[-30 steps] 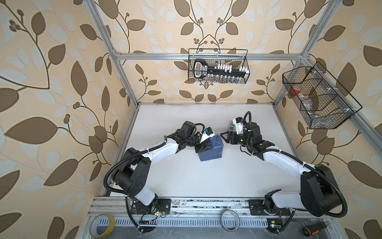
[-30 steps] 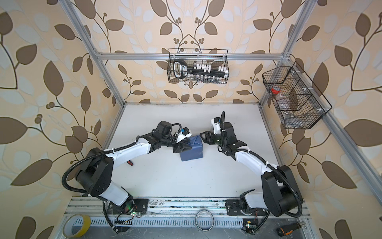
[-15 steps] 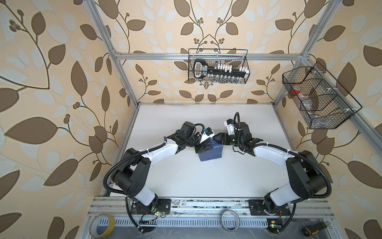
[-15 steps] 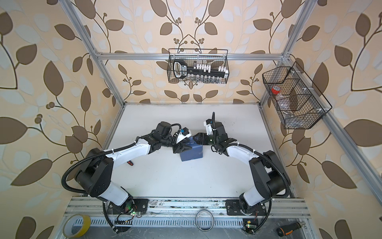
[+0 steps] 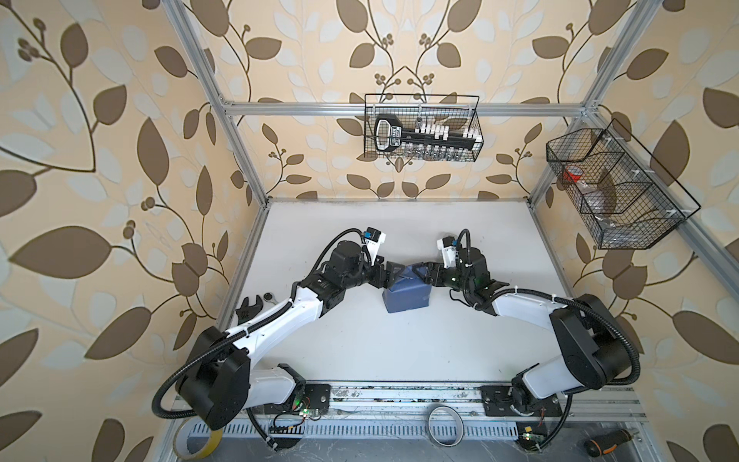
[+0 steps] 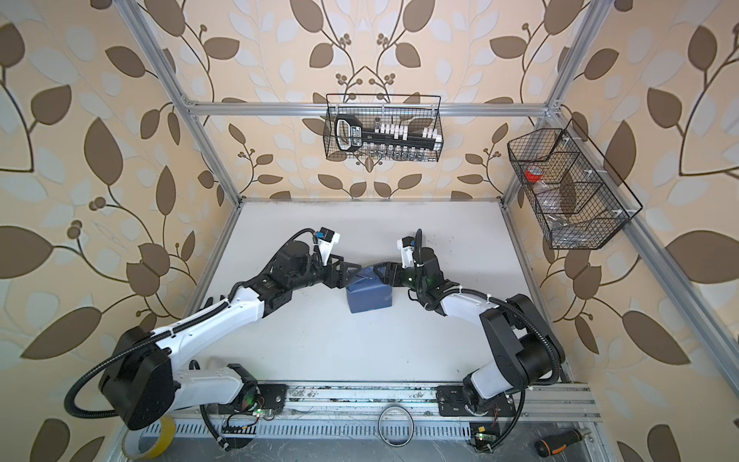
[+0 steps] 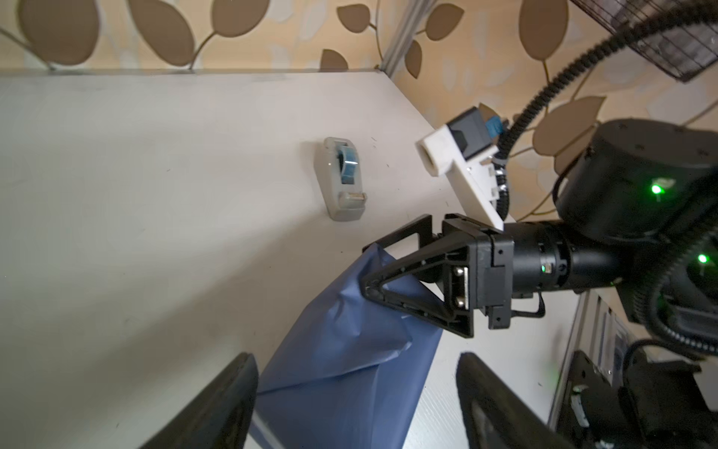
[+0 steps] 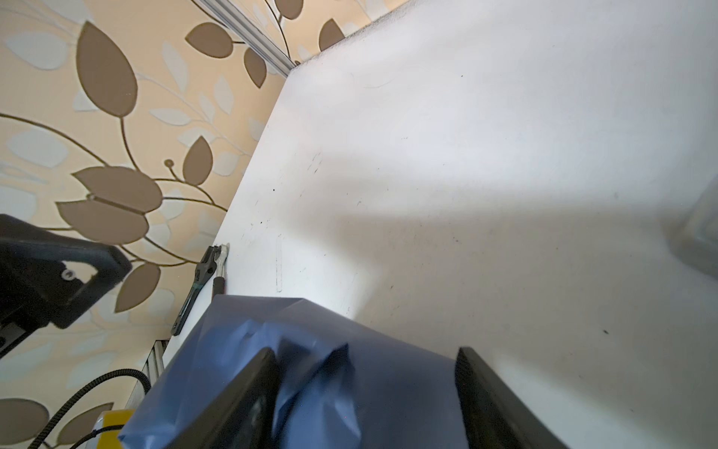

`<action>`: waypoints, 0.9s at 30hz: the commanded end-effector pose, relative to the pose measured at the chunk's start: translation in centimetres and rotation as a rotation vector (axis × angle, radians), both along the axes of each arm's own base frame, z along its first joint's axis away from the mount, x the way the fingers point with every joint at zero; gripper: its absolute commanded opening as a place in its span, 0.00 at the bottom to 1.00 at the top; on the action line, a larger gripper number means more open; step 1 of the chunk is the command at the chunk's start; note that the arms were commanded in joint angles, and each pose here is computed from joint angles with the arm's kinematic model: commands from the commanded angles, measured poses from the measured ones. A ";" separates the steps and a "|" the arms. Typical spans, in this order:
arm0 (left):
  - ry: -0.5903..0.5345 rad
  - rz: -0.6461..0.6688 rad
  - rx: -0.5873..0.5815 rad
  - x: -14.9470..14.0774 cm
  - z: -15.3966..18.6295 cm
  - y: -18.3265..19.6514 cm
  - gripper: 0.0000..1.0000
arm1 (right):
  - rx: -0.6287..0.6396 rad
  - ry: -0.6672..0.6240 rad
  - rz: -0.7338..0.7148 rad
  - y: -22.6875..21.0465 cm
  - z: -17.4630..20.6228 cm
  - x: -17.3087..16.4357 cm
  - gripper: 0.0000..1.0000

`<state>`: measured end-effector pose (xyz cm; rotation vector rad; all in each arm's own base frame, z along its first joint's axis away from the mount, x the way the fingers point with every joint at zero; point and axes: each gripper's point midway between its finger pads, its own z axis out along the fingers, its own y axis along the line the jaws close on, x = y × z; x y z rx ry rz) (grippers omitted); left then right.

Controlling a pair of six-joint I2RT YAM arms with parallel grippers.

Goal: Wrap a gift box in wrapping paper
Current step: Fold the wrapping paper for the gift box.

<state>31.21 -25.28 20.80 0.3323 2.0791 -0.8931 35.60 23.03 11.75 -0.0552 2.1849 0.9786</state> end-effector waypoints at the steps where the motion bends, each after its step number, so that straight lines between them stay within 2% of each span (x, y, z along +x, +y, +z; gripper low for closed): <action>1: 0.208 0.158 -0.093 0.5 -2.3 0.7 0.84 | -0.085 0.157 0.016 -0.7 -5.3 -2.8 0.73; 9: 0.316 0.107 -0.122 1.7 -4.5 -1.8 0.85 | -0.083 0.151 0.021 -0.7 -5.2 -2.9 0.72; 12: 0.357 0.104 -0.103 1.8 -6.7 -2.1 0.85 | -0.085 0.147 0.023 -0.7 -5.1 -2.9 0.72; 18: 0.408 0.109 -0.088 0.5 -9.7 -1.6 0.84 | -0.077 0.128 0.020 -0.7 -4.2 -2.5 0.73; 27: 0.438 0.113 -0.022 -1.1 -12.7 -0.3 0.82 | 0.002 0.056 0.042 0.1 1.8 -0.7 0.81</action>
